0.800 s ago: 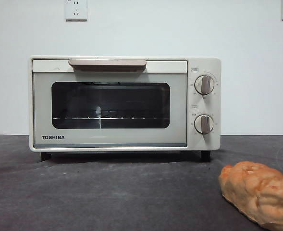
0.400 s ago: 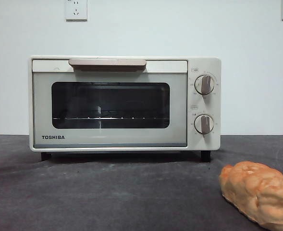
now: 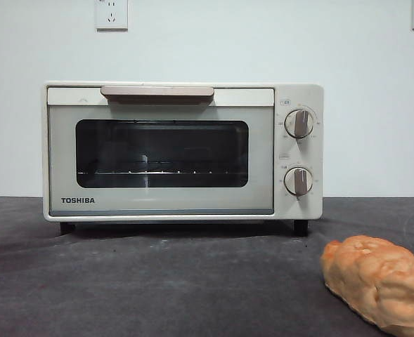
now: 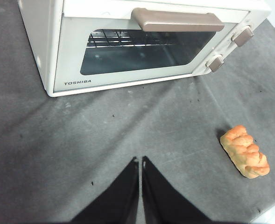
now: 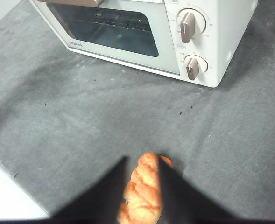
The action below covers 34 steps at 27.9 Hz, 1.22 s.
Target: The left arm flap open the oven, the right arm pick bread and place it into oven, the left arm flap close the oven
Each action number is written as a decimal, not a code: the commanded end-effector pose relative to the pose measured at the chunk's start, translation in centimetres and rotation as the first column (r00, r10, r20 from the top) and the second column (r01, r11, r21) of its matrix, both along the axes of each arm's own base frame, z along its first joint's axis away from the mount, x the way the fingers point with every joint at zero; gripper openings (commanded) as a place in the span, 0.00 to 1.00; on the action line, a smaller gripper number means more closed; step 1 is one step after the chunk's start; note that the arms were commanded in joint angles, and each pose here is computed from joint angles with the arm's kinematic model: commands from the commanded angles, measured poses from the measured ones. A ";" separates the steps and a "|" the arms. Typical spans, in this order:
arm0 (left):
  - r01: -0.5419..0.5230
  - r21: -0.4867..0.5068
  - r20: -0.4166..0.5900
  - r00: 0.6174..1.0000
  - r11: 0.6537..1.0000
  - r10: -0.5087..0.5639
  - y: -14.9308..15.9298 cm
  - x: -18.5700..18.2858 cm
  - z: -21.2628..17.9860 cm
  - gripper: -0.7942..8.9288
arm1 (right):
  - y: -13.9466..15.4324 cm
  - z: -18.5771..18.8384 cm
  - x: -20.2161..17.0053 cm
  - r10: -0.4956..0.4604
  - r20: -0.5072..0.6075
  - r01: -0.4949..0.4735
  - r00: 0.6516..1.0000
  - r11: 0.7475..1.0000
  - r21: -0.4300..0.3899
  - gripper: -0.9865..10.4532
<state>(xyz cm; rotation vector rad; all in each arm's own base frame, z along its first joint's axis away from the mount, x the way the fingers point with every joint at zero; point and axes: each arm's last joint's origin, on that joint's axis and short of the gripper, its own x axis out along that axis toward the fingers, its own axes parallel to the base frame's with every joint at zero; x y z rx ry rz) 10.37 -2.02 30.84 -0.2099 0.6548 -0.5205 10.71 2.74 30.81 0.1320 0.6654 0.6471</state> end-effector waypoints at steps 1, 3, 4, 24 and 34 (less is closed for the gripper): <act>0.015 0.009 0.039 0.999 1.000 -0.016 0.0 0.0 0.7 0.10 | 0.1 0.5 0.0 -0.005 0.002 0.005 1.000 1.000 0.015 0.46; 0.015 0.009 0.039 0.999 1.000 -0.016 0.0 0.0 0.7 0.10 | 0.1 0.5 0.1 -0.012 -0.003 0.012 1.000 1.000 0.019 0.48; 0.016 0.009 0.039 0.999 1.000 -0.016 0.0 0.0 0.7 0.10 | 0.1 0.5 0.1 -0.014 -0.005 0.014 1.000 1.000 0.021 0.48; 0.020 0.016 0.044 0.999 1.000 -0.021 0.0 0.0 0.7 0.10 | 2.5 -1.8 0.9 0.006 -0.182 -0.016 0.983 0.998 -0.053 0.48; 0.020 0.016 0.043 0.999 1.000 -0.021 0.0 0.0 0.7 0.10 | 6.4 -8.1 1.8 -0.027 -0.268 -0.003 0.963 0.994 -0.113 0.48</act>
